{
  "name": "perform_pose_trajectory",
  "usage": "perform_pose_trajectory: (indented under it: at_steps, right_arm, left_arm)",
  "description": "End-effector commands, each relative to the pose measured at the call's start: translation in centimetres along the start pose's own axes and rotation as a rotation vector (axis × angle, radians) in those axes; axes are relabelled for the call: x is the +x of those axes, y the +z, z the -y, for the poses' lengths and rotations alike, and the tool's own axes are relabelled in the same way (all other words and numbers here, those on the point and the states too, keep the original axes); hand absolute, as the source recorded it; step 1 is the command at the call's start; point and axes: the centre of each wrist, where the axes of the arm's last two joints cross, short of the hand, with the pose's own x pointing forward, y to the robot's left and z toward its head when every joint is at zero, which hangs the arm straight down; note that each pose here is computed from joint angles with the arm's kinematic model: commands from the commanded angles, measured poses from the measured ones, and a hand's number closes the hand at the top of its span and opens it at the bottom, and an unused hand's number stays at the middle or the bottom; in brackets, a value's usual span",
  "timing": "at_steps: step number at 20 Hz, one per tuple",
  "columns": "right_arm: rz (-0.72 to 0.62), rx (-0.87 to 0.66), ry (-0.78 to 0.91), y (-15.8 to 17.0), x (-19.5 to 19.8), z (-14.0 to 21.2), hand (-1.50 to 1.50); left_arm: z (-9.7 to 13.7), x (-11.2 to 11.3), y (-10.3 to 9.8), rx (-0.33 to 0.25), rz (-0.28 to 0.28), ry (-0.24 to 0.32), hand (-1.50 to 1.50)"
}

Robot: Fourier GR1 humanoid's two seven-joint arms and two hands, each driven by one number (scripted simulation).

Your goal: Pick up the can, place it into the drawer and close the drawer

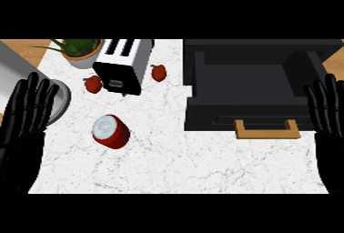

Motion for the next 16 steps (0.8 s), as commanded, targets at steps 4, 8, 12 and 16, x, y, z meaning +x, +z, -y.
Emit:
perform_pose_trajectory:
  at_steps: [4,8,12,16]
  right_arm:
    - [0.004,0.002,-0.027,-0.1,-0.9,-0.1,-1.50]
    - [-0.265,-0.136,-0.033,1.8,-2.4,1.1,-1.50]
    - [-0.291,-0.122,-0.039,1.3,-1.1,2.6,-1.50]
    - [-0.278,-0.121,-0.013,1.7,-1.6,1.8,-1.50]
  left_arm:
    - [0.9,0.0,0.1,0.184,-0.028,-0.049,-1.50]
    - [0.3,-1.6,4.4,0.465,-0.369,-0.018,-1.50]
    - [1.4,-0.4,4.2,0.514,-0.419,-0.011,-1.50]
    - [2.8,2.7,4.5,0.531,-0.423,0.001,-1.50]
